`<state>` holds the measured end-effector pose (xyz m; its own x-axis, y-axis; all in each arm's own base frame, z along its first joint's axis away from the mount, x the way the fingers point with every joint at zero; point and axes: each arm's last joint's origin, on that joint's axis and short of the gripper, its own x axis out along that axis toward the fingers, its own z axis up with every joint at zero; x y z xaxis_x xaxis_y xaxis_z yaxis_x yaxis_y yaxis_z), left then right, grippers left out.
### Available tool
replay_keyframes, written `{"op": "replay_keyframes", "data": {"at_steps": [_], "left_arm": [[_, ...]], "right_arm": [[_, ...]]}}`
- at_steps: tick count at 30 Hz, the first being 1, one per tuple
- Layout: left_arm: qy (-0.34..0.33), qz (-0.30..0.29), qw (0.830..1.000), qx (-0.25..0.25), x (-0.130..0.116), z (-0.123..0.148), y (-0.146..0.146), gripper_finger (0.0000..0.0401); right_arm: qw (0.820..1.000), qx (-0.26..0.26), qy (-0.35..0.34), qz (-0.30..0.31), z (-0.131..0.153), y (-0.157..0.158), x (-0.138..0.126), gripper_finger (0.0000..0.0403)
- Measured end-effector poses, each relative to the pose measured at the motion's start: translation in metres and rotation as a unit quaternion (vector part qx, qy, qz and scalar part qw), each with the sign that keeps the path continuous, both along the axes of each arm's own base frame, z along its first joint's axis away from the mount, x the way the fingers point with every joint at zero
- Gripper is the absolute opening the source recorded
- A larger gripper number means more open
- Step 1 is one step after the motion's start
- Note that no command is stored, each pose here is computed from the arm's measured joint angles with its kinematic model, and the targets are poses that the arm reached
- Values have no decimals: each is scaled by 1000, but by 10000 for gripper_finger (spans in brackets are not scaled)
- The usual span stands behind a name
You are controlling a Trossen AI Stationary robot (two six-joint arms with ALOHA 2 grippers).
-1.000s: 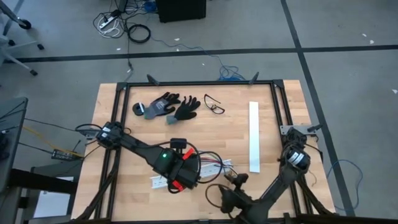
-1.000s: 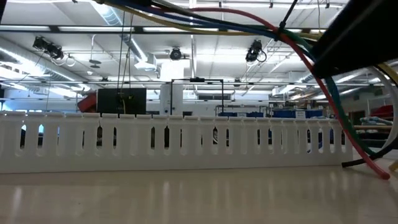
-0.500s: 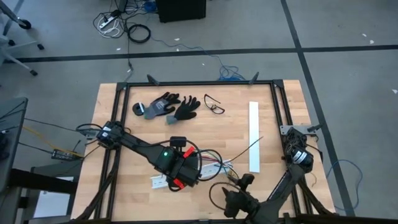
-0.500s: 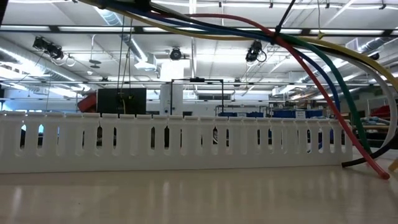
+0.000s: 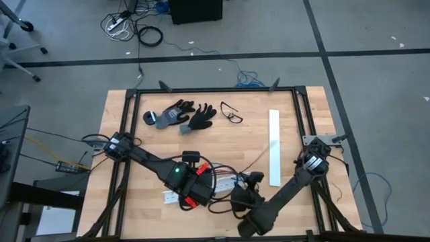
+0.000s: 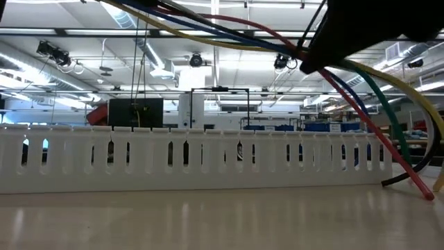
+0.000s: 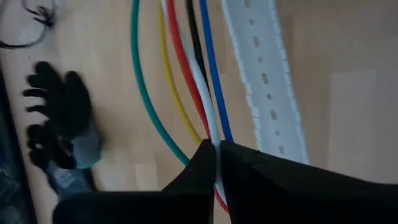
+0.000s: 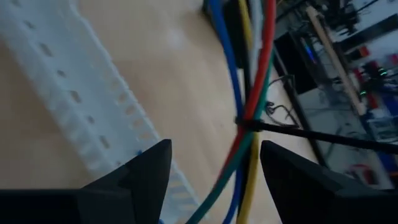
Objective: Ziptie cables
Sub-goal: Put the ziptied cables in a white cable duct
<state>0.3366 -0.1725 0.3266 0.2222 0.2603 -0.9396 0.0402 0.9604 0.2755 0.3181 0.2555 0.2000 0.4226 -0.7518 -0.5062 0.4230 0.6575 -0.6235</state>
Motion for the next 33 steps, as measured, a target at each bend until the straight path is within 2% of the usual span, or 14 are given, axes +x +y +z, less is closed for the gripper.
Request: {"op": "replay_keyframes", "data": {"at_steps": [8, 13, 16, 20, 21, 25, 31, 33], "left_arm": [[19, -9, 999, -42, -9, -1, -17, 0], [17, -14, 999, -44, -13, -1, -25, 0], [17, -17, 999, -43, -15, -1, -27, 0], [15, -14, 999, -44, -17, -1, -30, 0], [14, -15, 999, -42, -17, -1, -30, 0], [10, -23, 999, -33, -20, -1, -35, 0], [-3, -30, 999, -13, -25, -1, -42, 0], [-11, -33, 999, -7, -29, 0, -48, 0]], "right_arm": [[999, -46, 19, -7, -10, -23, 11, 229], [997, -67, 46, -17, -15, -41, 20, 196], [995, -76, 65, -21, -17, -50, 24, 148], [991, -77, 107, -9, -15, -54, 27, 37], [990, -77, 121, -2, -13, -53, 28, 21], [985, -65, 157, 34, 4, -45, 30, 12], [977, -65, 166, 119, 57, -31, 30, 8], [970, -60, 179, 154, 66, -29, 36, 8]]}}
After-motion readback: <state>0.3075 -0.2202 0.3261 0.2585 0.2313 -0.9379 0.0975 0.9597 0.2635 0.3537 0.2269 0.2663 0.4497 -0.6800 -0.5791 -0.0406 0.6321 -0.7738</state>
